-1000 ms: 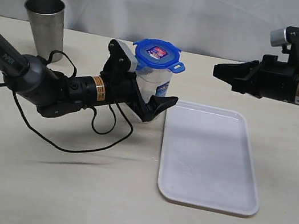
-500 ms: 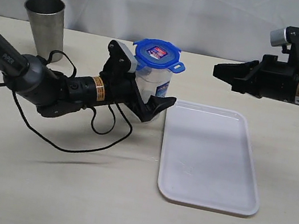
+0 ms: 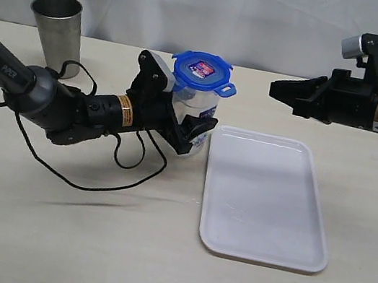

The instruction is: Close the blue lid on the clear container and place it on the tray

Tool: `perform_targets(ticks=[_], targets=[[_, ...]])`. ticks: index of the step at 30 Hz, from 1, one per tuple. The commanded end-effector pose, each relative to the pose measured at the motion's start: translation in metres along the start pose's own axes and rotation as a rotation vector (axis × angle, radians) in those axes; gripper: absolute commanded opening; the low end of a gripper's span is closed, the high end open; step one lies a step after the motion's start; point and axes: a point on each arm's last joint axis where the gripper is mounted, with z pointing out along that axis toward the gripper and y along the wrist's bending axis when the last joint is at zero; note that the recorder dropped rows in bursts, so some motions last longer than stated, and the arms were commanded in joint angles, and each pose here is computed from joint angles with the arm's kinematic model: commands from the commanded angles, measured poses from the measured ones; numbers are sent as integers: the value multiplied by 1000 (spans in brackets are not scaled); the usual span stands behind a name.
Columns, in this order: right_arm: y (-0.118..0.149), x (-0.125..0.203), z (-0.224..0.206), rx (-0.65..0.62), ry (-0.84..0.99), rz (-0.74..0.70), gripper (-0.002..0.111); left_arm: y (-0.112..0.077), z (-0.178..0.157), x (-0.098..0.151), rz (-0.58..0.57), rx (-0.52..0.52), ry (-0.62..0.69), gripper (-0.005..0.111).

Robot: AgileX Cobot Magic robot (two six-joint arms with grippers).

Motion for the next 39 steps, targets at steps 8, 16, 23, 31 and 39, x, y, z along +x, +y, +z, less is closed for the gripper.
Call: perform_targets(ticks=[8, 16, 23, 31, 39], targets=[[2, -5, -3, 7, -22, 44, 4, 15, -32, -8, 62, 243, 35, 0], [30, -31, -19, -53, -37, 48, 10, 18, -60, -6, 70, 485, -23, 0], [74, -53, -9, 271, 50, 76, 25, 24, -70, 1, 103, 520, 18, 0], [90, -62, -3, 235, 18, 180, 44, 21, -72, 3, 155, 550, 25, 0], [110, -110, -6, 60, -68, 165, 53, 22, -71, 3, 178, 544, 14, 0]])
